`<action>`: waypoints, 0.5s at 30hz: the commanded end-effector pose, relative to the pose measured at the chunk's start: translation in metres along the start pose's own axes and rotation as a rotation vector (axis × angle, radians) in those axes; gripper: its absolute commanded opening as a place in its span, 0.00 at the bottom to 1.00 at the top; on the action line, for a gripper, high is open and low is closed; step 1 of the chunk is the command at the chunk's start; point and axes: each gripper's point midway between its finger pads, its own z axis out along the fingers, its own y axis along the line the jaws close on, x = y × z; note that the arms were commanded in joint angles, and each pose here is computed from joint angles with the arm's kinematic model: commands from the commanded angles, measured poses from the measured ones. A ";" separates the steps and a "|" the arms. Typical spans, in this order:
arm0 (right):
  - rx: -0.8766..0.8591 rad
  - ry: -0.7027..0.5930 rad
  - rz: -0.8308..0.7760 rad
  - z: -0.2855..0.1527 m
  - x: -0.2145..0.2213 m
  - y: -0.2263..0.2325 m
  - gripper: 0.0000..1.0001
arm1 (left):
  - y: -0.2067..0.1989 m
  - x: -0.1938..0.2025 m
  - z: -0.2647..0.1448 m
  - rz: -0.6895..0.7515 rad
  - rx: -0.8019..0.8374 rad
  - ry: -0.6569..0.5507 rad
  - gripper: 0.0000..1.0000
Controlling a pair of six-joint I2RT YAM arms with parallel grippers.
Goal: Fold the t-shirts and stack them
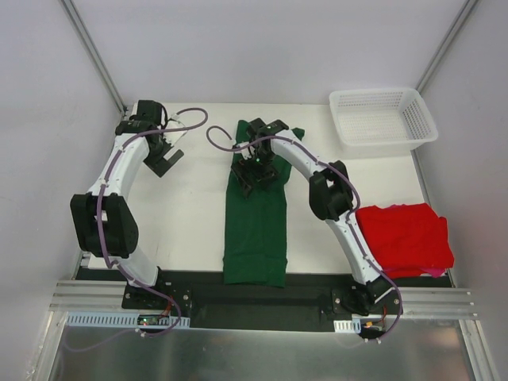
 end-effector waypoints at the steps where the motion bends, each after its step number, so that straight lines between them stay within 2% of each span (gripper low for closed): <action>1: 0.152 -0.035 -0.119 0.002 -0.014 -0.022 1.00 | -0.010 -0.020 -0.044 -0.056 0.033 -0.086 0.99; 4: 0.240 -0.025 -0.184 -0.007 -0.010 -0.047 1.00 | -0.038 -0.037 -0.055 -0.015 0.090 -0.130 0.99; 8: 0.309 0.016 -0.236 -0.009 -0.002 -0.072 1.00 | -0.104 -0.063 -0.068 0.130 0.190 -0.188 0.99; 11: 0.355 0.031 -0.277 -0.009 -0.002 -0.085 1.00 | -0.139 -0.070 -0.072 0.176 0.263 -0.200 0.99; 15: 0.427 -0.005 -0.332 -0.017 -0.016 -0.097 1.00 | -0.193 -0.081 -0.087 0.296 0.371 -0.243 0.99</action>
